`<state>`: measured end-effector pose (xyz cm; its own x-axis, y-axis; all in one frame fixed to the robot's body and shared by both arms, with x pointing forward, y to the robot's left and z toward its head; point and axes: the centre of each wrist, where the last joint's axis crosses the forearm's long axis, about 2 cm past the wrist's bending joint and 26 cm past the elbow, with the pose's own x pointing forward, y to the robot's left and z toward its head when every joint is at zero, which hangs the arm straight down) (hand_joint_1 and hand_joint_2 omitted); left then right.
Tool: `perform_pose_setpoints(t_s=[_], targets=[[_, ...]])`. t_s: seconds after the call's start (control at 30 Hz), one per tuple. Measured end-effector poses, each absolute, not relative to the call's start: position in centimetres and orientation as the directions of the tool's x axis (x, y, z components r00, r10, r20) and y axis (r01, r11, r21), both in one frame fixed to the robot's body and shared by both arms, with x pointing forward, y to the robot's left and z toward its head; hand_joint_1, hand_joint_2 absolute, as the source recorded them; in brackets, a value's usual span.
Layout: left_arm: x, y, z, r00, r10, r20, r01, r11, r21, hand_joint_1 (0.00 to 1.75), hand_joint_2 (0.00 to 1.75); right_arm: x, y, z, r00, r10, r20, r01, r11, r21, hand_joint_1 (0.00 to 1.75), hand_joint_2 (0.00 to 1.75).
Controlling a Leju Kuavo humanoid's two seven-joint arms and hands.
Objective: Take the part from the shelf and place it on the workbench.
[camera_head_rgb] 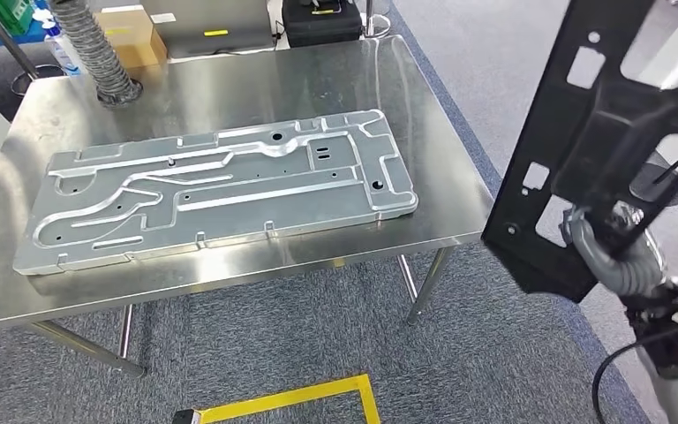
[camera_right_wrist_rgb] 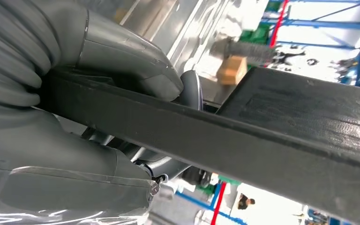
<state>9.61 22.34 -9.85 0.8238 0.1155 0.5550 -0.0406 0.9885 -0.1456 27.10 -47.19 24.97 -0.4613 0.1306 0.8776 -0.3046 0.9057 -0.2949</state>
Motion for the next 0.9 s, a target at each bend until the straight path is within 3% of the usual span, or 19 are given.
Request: perform_pose_setpoints(t_s=[0.33,0.53,0.63,0.73,0.9], targets=[[10.6,22.0,-9.6,0.818,0.128,0.560,-0.035,0.984,-0.175,0.00,1.75,38.9,-49.7,34.9,-0.485,0.353,0.800,-0.223,0.835,-0.503,1.75,1.75],[11.1,21.7,-9.4,0.811,0.135,0.569,-0.031,0.982,-0.189,0.00,1.75,46.1,-45.4,38.4,-0.437,0.565,0.700,-0.112,0.739,-0.665,1.75,1.75],[11.4,21.5,-9.3,0.805,0.132,0.578,-0.024,0.981,-0.190,0.00,1.75,48.3,-42.0,39.9,-0.449,0.689,0.569,-0.054,0.615,-0.787,1.75,1.75],[11.4,21.4,-9.3,0.795,0.126,0.594,-0.009,0.981,-0.196,0.00,1.75,49.7,-38.1,40.2,-0.456,0.830,0.320,0.053,0.385,-0.921,1.75,1.75],[11.7,21.1,-9.2,0.779,0.107,0.617,0.035,0.976,-0.215,0.00,1.75,50.6,-31.6,37.2,-0.494,0.869,0.041,0.124,0.117,-0.985,1.75,1.75]])
